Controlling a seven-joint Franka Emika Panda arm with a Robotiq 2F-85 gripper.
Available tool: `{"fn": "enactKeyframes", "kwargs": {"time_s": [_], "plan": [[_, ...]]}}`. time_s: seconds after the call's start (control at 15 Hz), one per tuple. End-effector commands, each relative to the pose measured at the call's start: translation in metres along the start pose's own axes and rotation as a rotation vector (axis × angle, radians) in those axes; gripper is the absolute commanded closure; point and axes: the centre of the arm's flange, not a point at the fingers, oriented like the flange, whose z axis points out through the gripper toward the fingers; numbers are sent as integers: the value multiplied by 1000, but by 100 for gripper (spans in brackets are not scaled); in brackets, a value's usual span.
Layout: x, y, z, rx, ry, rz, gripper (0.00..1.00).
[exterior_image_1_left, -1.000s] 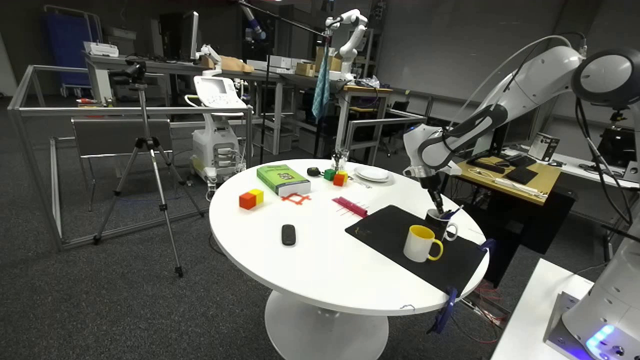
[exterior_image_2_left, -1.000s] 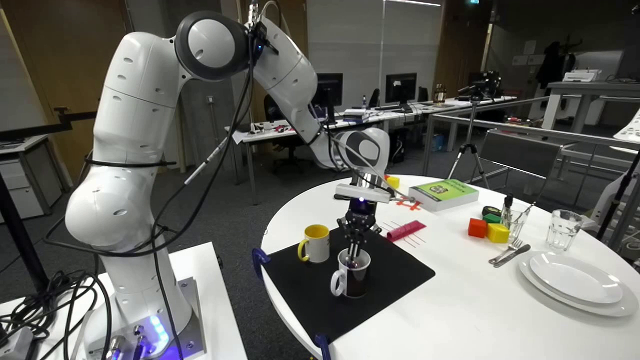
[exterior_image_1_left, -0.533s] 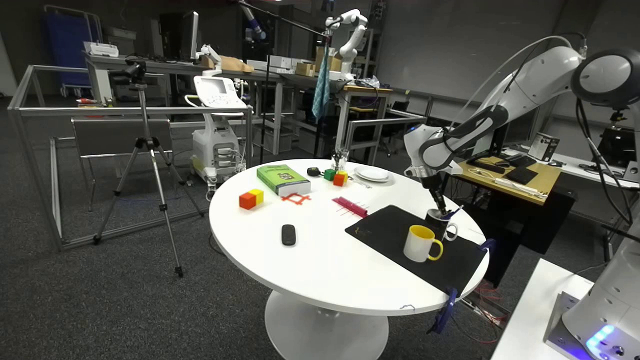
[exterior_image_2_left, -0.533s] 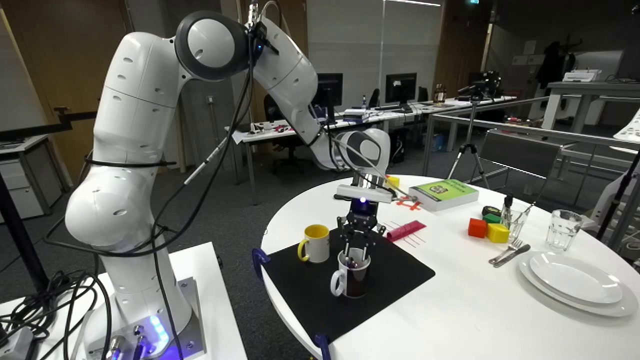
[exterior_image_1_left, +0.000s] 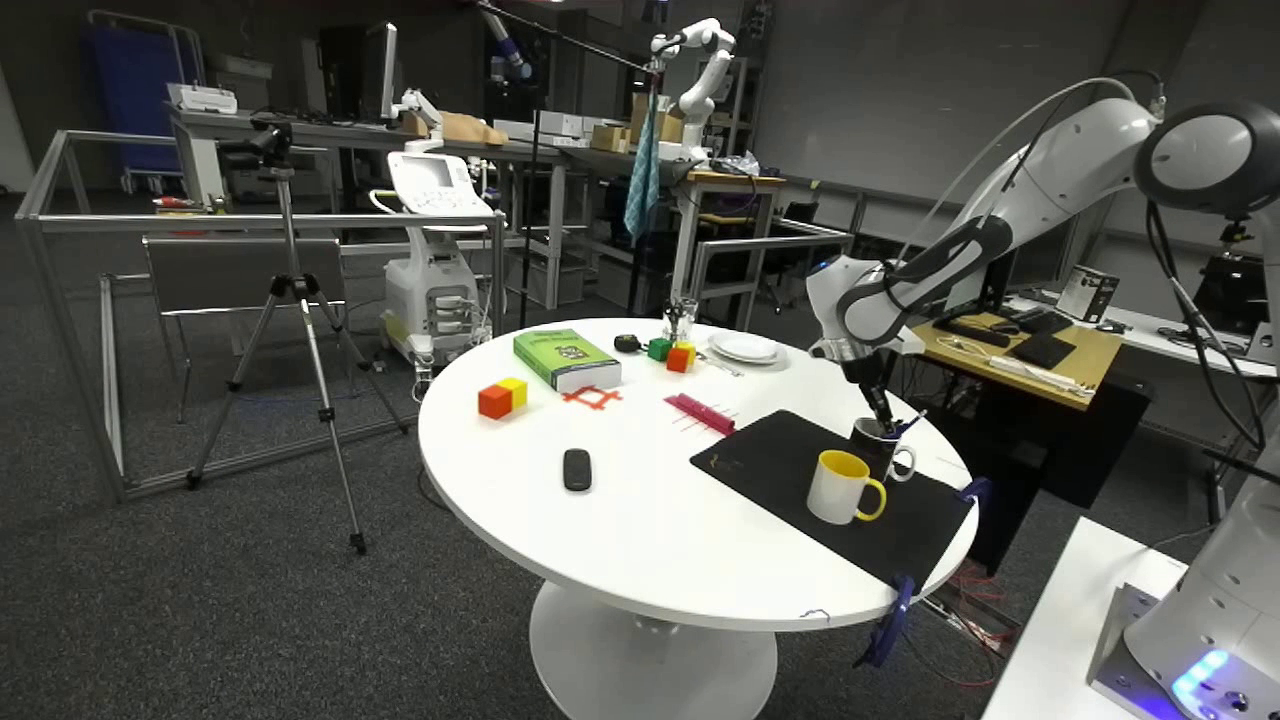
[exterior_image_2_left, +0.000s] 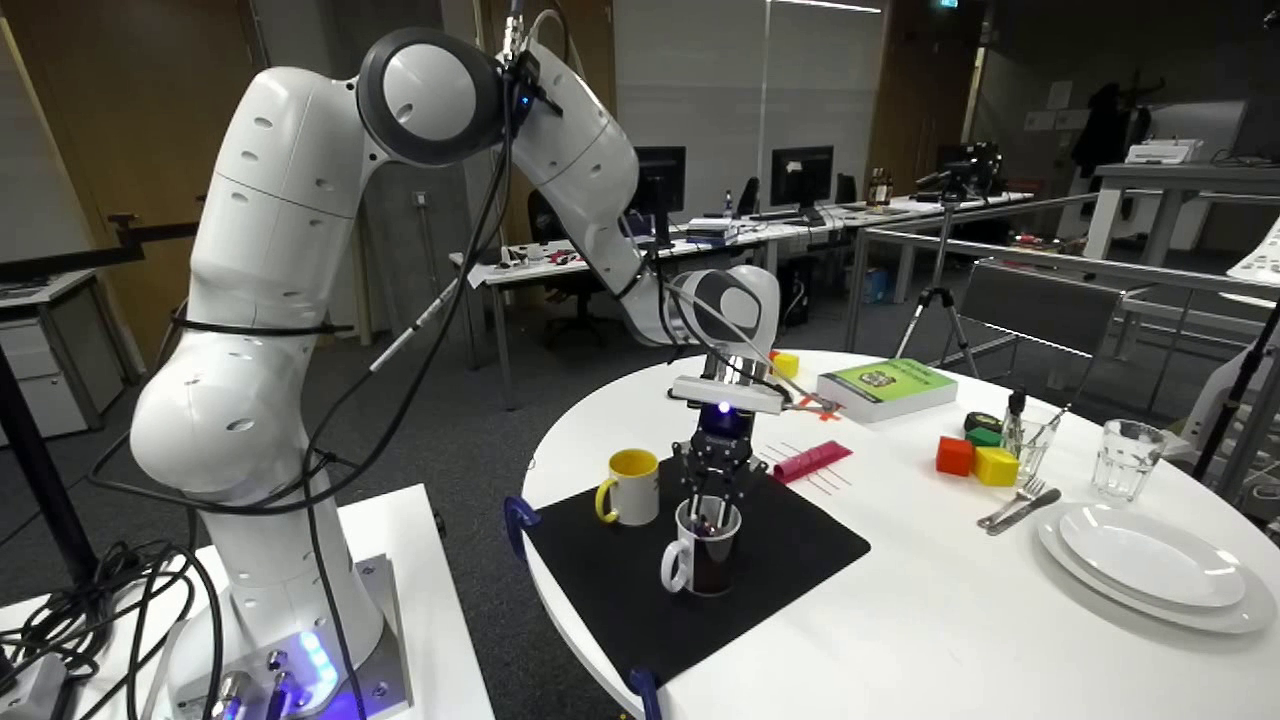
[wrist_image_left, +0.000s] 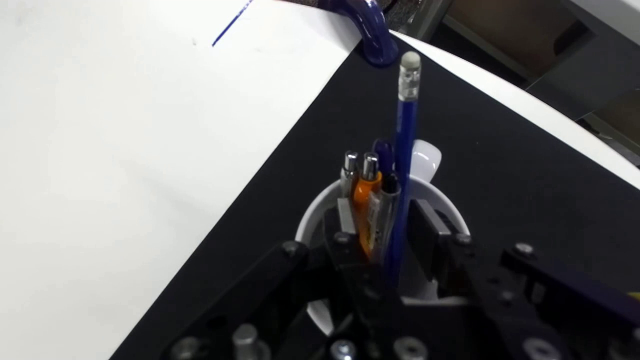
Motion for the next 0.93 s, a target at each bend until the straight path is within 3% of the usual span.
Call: {"fn": "enactKeyframes", "kwargs": {"time_s": [0.0, 0.27, 0.87], "plan": [[-1, 7, -1, -4, -32, 5, 88], [-1, 7, -1, -5, -35, 7, 99], [-8, 12, -25, -2, -19, 20, 97]]}}
